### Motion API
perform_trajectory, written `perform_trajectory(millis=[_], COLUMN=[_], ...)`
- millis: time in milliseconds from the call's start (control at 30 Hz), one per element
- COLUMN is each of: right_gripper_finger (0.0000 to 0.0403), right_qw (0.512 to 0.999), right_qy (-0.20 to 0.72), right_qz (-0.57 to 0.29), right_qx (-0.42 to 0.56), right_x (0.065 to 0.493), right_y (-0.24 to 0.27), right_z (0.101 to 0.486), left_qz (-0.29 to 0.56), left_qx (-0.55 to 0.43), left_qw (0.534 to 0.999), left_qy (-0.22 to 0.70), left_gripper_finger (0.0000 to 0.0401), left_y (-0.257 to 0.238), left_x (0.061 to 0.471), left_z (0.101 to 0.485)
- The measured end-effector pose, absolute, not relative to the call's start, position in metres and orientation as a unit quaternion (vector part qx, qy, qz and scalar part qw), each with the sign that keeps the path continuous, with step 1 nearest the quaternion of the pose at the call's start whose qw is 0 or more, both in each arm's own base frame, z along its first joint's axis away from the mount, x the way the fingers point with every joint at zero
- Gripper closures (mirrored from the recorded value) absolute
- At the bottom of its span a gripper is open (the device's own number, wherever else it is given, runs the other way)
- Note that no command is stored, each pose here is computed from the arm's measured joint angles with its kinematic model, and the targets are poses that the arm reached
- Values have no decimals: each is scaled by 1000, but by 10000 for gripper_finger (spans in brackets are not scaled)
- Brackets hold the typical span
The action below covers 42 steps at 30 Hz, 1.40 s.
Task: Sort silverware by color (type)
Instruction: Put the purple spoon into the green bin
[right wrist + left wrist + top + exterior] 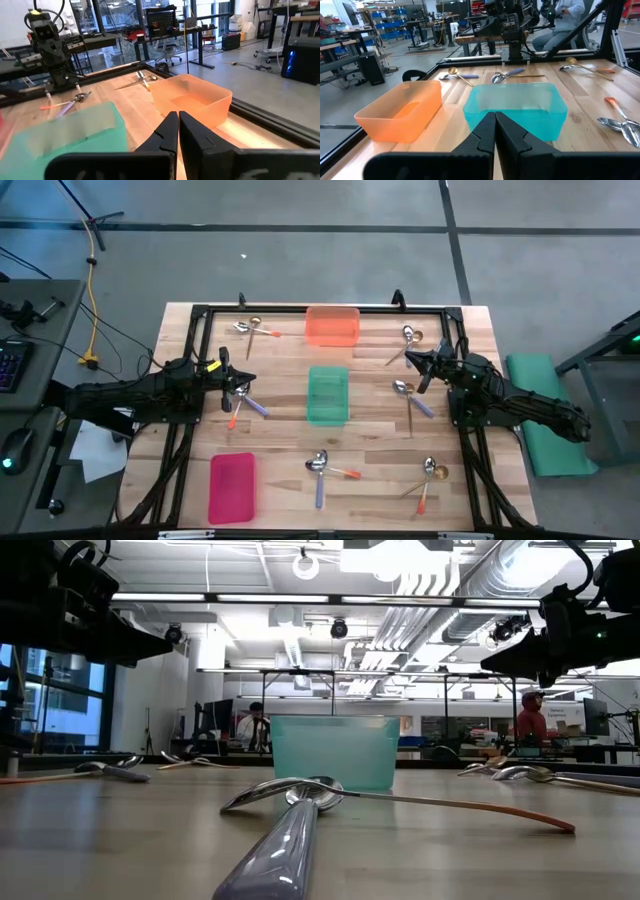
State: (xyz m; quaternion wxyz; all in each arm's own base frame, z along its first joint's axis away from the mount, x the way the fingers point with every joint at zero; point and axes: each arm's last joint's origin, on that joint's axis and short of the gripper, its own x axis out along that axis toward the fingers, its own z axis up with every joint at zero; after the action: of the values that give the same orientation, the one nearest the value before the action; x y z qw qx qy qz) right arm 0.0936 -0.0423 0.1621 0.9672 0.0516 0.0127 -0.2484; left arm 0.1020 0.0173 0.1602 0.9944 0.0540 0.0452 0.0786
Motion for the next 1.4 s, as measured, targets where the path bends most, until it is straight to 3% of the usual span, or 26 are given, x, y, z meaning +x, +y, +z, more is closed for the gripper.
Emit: perform_trajectory(millis=[300,700,1033,1400], right_gripper_finger=[403,403,403,403], right_qw=[967,971,976,985], right_qy=[11,-96,-95,-22], right_qz=[-250,-219,-197,-173], right_qx=[50,-7,-8,-3], right_x=[94,93,94,103], right_y=[-42,-40,-37,-35], right_z=[162,185,186,183], left_qz=[79,79,79,80], left_qx=[54,54,41,38], left_qw=[994,994,995,995], left_qy=[45,45,44,36], left_gripper_finger=[401,401,401,401], left_y=[17,17,17,17], left_x=[102,102,102,102], left_z=[160,160,160,162])
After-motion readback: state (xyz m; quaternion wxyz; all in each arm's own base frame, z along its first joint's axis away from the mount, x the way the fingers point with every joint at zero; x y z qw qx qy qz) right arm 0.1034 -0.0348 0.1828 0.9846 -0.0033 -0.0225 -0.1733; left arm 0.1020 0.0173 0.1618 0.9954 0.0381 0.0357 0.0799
